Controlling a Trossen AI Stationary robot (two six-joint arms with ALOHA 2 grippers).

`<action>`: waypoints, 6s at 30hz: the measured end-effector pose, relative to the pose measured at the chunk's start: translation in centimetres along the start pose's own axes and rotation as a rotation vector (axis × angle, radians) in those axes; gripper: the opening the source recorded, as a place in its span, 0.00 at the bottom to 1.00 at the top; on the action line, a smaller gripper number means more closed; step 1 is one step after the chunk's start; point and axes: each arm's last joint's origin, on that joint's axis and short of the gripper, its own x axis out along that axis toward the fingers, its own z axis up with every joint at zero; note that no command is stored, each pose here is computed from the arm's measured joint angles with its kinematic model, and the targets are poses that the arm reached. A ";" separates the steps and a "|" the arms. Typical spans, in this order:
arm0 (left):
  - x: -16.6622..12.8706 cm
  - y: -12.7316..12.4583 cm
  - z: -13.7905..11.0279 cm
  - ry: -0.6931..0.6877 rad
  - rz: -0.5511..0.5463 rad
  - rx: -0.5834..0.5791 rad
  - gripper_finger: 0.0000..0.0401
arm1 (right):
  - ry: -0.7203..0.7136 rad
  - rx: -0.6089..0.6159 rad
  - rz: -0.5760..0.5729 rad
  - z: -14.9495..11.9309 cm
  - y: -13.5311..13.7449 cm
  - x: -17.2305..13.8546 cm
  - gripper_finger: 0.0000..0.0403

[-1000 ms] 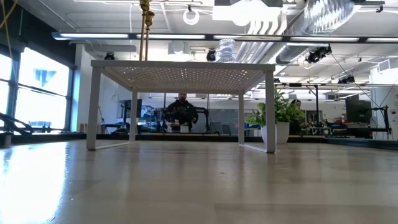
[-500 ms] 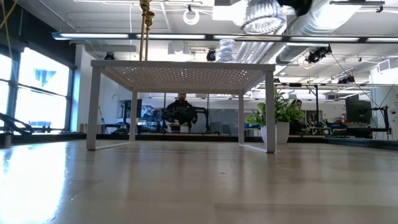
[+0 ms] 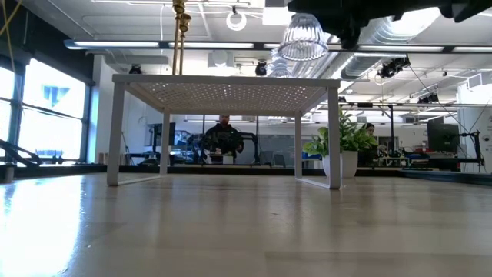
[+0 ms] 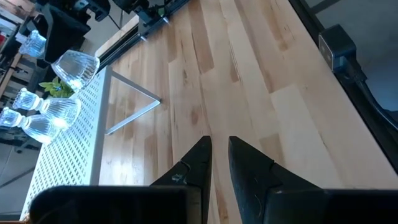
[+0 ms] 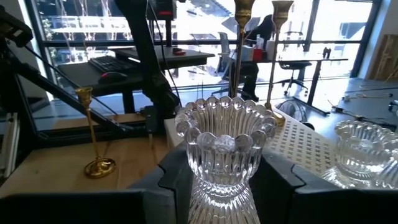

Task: Pick & Place candle stick holders
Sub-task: Put the transparent glass candle holder on the shelf aligned with the other transparent glass candle holders, then put the gold candle holder on the shelf aligned with the other gold candle holders

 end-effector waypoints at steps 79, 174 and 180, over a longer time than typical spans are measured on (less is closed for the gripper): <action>0.0 0.1 0.0 -0.006 0.018 -0.018 0.13 | 0.117 0.067 -0.127 -3.4 -2.4 3.0 0.34; -9.8 -1.6 -4.3 0.503 -0.324 -0.525 0.13 | -0.154 -0.105 0.427 3.8 5.1 -7.5 0.62; -8.2 -2.5 -7.0 0.423 -0.170 -0.540 0.13 | -0.147 -0.110 0.425 3.7 5.1 -7.4 0.61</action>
